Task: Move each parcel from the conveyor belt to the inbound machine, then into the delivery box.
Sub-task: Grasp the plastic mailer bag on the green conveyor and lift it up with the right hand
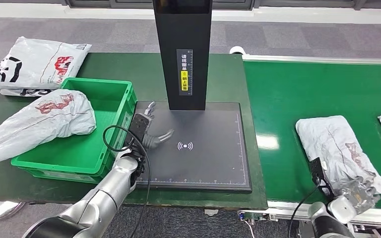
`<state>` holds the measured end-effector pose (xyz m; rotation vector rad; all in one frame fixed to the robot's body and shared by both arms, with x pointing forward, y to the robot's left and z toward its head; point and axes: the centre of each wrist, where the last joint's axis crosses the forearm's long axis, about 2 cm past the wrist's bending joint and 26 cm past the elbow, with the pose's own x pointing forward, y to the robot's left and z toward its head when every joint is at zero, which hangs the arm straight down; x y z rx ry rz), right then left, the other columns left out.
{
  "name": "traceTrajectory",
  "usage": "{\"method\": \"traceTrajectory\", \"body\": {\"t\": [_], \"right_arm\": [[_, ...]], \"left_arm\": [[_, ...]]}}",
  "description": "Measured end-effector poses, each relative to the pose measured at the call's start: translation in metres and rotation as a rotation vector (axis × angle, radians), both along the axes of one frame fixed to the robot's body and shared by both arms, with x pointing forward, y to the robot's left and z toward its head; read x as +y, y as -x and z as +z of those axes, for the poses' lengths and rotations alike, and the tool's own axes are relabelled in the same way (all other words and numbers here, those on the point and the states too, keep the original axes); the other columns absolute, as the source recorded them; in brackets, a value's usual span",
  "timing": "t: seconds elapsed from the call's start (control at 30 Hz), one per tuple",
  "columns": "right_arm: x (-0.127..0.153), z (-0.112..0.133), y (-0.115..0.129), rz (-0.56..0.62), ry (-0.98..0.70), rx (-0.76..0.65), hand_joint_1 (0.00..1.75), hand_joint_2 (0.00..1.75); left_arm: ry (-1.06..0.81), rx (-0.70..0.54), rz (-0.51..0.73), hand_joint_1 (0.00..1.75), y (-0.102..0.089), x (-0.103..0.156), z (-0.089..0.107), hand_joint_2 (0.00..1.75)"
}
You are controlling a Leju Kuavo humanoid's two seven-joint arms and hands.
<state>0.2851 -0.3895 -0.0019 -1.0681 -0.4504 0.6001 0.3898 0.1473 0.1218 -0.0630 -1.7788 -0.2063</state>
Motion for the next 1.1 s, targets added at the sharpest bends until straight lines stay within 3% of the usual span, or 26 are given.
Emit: {"method": "traceTrajectory", "body": {"t": [0.1, 0.37, 0.67, 0.73, 0.83, 0.93, 1.1], "right_arm": [[-0.005, 0.001, -0.004, 0.016, -0.119, 0.08, 1.75, 1.75], [-0.005, 0.0, -0.006, 0.053, -0.21, 0.084, 1.75, 1.75], [0.006, 0.009, -0.021, 0.125, -0.256, -0.121, 1.75, 1.75], [0.01, 0.012, -0.024, 0.167, -0.268, -0.232, 1.75, 1.75], [0.023, 0.023, -0.036, 0.227, -0.29, -0.523, 1.75, 1.75], [0.037, 0.044, -0.052, 0.188, -0.342, -0.82, 1.75, 1.75], [0.055, 0.072, -0.063, 0.189, -0.399, -1.061, 1.75, 1.75]], "left_arm": [[-0.002, -0.004, -0.011, 0.0, -0.001, -0.001, 0.001, 1.75], [-0.007, -0.018, -0.011, 0.0, -0.001, -0.001, 0.0, 1.75], [-0.023, -0.016, 0.021, 0.0, -0.002, 0.005, -0.001, 1.75], [-0.032, -0.019, 0.043, 0.0, -0.002, 0.008, -0.001, 1.75], [-0.045, -0.028, 0.084, 0.0, -0.004, 0.013, 0.0, 1.75], [-0.047, -0.039, 0.113, 0.0, -0.004, 0.016, 0.0, 1.75], [-0.045, -0.058, 0.149, 0.0, -0.004, 0.02, -0.002, 1.75]]}}
